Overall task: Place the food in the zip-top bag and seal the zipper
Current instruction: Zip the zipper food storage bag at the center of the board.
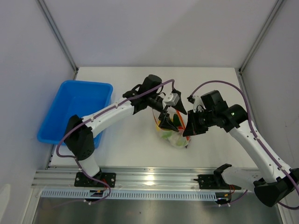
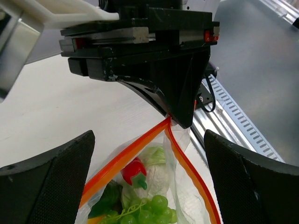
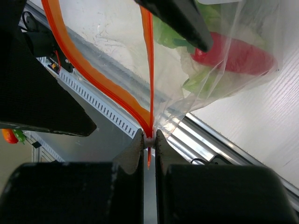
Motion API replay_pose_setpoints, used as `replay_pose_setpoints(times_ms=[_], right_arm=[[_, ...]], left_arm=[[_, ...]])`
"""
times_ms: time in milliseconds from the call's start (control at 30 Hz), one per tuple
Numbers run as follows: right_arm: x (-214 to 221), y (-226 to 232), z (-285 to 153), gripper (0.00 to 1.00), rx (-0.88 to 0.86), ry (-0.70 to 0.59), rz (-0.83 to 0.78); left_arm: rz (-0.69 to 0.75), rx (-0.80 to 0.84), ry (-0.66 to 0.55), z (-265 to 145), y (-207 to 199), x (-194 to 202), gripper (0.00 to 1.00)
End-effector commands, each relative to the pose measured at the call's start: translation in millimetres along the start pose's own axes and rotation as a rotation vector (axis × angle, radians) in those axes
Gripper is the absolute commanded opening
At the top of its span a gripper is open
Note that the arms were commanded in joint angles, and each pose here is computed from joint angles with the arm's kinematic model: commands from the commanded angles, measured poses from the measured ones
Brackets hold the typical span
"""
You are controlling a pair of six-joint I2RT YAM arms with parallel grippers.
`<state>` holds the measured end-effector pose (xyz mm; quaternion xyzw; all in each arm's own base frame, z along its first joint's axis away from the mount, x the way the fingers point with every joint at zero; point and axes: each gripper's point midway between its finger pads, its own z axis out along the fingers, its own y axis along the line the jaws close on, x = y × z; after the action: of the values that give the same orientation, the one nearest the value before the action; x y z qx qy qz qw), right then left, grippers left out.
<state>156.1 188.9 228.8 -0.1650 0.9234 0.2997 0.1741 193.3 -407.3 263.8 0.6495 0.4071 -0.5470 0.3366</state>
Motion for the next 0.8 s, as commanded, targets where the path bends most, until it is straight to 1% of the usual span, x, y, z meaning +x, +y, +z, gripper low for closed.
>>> replay_pose_setpoints(times_ms=[0, 33, 167, 267, 367, 400, 467, 500, 567, 600, 667, 700, 733, 767], right_arm=[[-10, 8, -6, 0.00, -0.025, -0.055, -0.057], [-10, 6, -7, 0.00, -0.020, -0.056, -0.063], [-12, 7, -10, 0.00, -0.015, -0.059, -0.076], [-17, 12, -13, 0.00, -0.029, -0.069, -0.084], [-20, 18, -17, 0.00, -0.050, -0.078, -0.097], [-22, 20, -19, 0.00, -0.055, -0.085, -0.100], [-24, 23, -21, 0.00, -0.065, -0.094, -0.106], [-25, 23, -21, 0.00, -0.067, -0.093, -0.106], [-25, 24, -21, 0.00, -0.070, -0.099, -0.110], [-25, 23, -20, 0.00, -0.070, -0.098, -0.107], [-23, 20, -17, 0.00, -0.061, -0.087, -0.102], [-24, 16, -15, 0.00, -0.041, -0.090, -0.092], [-24, 13, -12, 0.09, -0.029, -0.089, -0.085], [-24, 11, -11, 0.16, -0.018, -0.089, -0.080]], left_arm=[[0.104, 0.044, 0.002, 7, -4, -11, 0.99], [0.068, 0.051, 0.019, 7, -6, -4, 0.98], [0.023, 0.037, 0.054, 6, -9, 10, 0.96], [0.011, 0.004, 0.079, 5, -12, 22, 0.94], [0.028, -0.056, 0.101, 5, -10, 29, 0.91], [0.030, -0.094, 0.122, 3, -6, 34, 0.88], [0.051, -0.140, 0.123, 1, 0, 32, 0.85], [0.045, -0.151, 0.130, 2, -3, 35, 0.79], [0.033, -0.212, 0.150, -1, 4, 36, 0.77], [0.026, -0.228, 0.155, -3, 3, 38, 0.67], [-0.003, -0.260, 0.158, -5, 4, 40, 0.54], [-0.007, -0.271, 0.154, -6, 4, 38, 0.40], [-0.034, -0.291, 0.158, -7, 6, 38, 0.32], [-0.057, -0.297, 0.164, -8, 5, 40, 0.25]])
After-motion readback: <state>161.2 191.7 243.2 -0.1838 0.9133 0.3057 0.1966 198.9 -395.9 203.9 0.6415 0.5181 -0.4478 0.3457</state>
